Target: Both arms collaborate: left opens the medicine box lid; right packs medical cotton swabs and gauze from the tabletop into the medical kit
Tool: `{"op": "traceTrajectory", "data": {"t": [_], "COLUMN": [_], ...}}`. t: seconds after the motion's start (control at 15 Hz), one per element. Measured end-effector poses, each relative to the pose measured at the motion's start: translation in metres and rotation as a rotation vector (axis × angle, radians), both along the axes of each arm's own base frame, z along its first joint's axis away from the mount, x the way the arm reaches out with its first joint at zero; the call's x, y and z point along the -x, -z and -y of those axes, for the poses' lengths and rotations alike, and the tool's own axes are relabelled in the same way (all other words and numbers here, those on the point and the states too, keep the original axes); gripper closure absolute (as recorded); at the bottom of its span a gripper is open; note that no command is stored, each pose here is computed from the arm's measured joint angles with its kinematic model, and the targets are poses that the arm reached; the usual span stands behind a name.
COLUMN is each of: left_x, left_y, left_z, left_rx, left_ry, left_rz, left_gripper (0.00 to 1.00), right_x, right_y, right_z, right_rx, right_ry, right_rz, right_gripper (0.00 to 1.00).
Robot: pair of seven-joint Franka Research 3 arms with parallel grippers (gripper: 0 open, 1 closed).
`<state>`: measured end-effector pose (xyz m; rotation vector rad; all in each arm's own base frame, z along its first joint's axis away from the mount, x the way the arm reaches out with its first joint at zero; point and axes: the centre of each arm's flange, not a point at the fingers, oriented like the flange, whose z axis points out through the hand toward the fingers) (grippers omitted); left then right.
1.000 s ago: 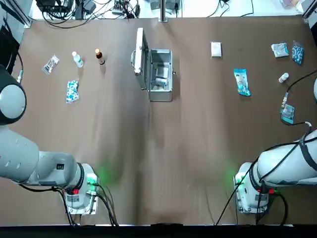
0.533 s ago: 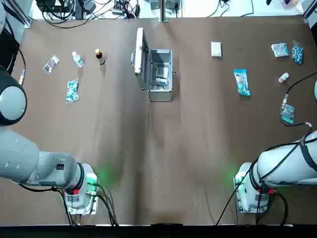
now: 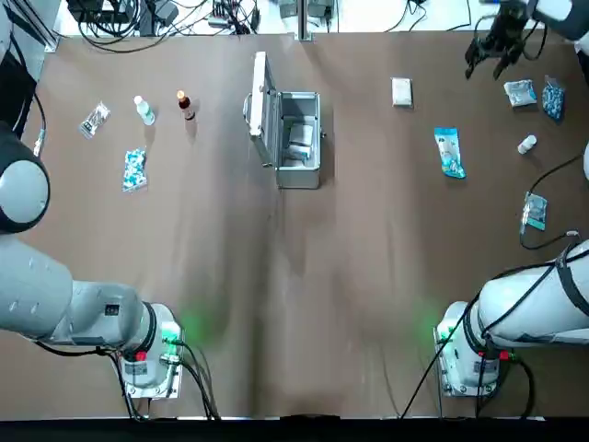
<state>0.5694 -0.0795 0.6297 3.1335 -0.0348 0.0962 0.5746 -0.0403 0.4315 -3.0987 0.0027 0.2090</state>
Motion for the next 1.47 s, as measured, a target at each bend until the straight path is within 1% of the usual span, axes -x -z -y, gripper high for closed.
{"op": "traceTrajectory", "data": {"t": [0.2,0.33,0.47,0.53,0.67,0.8,1.0,1.47], "left_x": [0.0,0.001,0.0,0.0,0.0,0.0,-0.001,-0.001], "left_y": [0.001,0.002,0.002,0.002,0.003,0.003,0.003,0.004], "left_z": [0.003,0.003,0.003,0.001,-0.001,-0.002,-0.002,-0.002], "left_rx": [0.0,0.0,0.0,-0.001,-0.001,-0.001,-0.001,-0.001], "left_ry": [0.005,0.006,0.004,0.001,-0.002,-0.004,-0.004,-0.004], "left_rz": [-0.002,-0.004,-0.004,-0.004,-0.005,-0.005,-0.006,-0.006], "left_gripper": [0.0,0.0,0.0,0.0,0.0,0.0,0.0,0.0], "right_x": [0.005,0.004,0.003,0.005,0.009,0.014,0.019,0.022], "right_y": [0.046,0.077,0.116,0.156,0.195,0.224,0.244,0.259], "right_z": [0.005,0.004,0.005,0.005,0.005,0.005,0.005,0.007], "right_rx": [-0.004,-0.006,-0.005,-0.004,-0.002,-0.002,-0.004,-0.002], "right_ry": [0.009,0.01,0.011,0.013,0.015,0.017,0.019,0.022], "right_rz": [-0.063,-0.097,-0.11,-0.115,-0.123,-0.148,-0.18,-0.19], "right_gripper": [0.01,0.02,0.02,0.03,0.04,0.06,0.08,0.14]}}
